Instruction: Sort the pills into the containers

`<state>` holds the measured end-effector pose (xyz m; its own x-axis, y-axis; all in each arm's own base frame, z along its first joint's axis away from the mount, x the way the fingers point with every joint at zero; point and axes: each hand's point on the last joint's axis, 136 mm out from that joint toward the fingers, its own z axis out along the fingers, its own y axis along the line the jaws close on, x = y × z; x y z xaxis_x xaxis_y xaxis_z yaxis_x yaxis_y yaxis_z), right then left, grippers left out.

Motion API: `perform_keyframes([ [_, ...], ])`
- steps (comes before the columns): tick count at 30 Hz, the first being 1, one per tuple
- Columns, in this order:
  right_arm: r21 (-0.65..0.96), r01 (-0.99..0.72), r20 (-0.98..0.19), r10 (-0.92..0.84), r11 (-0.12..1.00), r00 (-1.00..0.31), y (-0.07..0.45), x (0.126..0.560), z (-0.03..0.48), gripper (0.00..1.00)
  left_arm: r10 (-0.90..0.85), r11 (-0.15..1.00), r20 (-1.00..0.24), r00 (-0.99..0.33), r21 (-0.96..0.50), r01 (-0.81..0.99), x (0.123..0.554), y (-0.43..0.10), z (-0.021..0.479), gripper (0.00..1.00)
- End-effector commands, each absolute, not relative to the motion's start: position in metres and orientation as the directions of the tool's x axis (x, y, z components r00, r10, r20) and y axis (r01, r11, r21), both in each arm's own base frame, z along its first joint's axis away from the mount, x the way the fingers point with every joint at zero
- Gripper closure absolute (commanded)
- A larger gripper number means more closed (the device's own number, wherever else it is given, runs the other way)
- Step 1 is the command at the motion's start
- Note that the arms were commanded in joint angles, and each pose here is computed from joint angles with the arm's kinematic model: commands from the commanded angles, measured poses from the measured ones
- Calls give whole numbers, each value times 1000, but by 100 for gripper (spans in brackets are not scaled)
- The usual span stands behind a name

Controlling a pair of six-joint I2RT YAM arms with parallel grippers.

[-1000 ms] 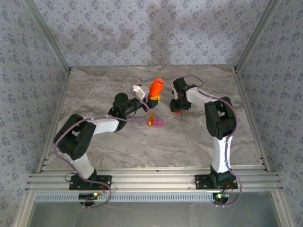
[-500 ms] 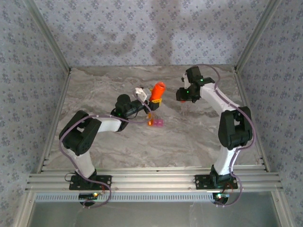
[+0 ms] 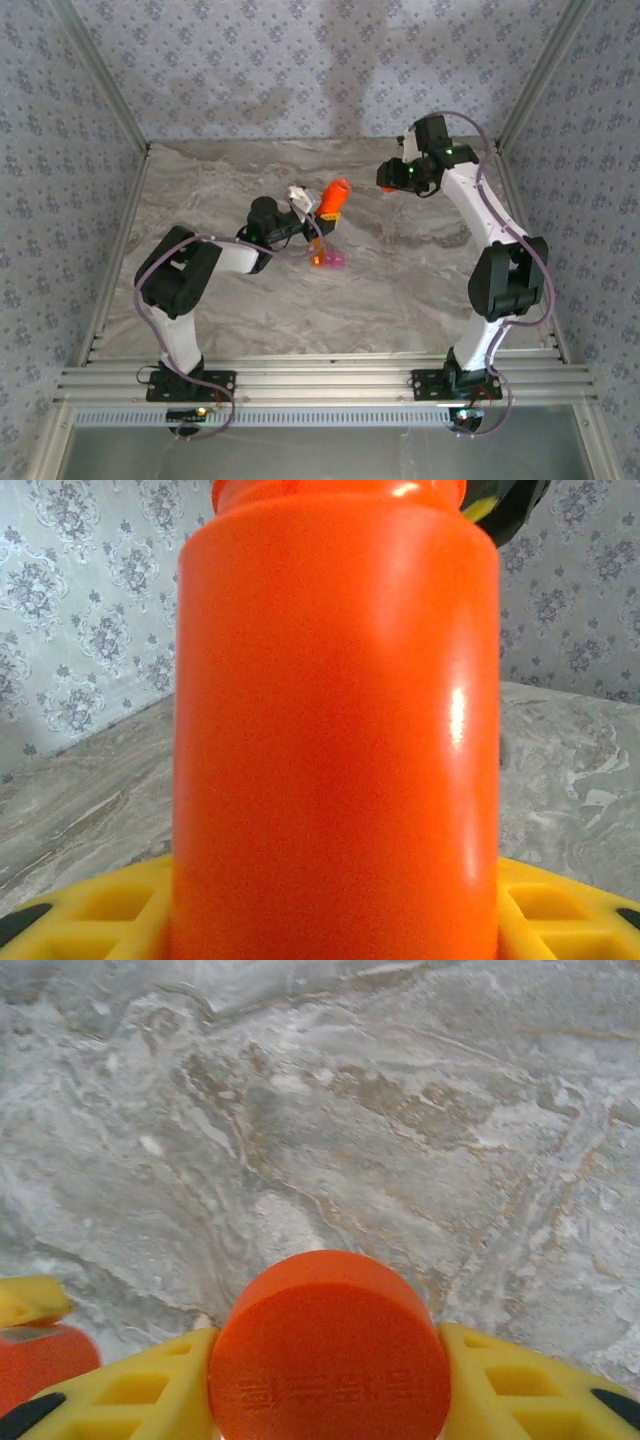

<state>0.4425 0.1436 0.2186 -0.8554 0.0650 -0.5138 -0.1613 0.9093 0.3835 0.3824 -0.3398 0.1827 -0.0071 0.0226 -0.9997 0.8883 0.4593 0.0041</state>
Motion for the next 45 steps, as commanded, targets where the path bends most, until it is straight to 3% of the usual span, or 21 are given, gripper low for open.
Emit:
perform_keyframes([
  [1,430,-171,-505,79,887,-860,149,436,240,51,15,424,-999,40,43,905,385,-343,189,100],
  [26,536,-466,-422,-255,704,-870,219,410,251,51,89,340,-996,-2,29,940,385,-352,170,100],
  [45,540,-495,-351,-352,681,-868,233,392,230,50,110,335,-994,12,48,941,382,-351,171,100],
])
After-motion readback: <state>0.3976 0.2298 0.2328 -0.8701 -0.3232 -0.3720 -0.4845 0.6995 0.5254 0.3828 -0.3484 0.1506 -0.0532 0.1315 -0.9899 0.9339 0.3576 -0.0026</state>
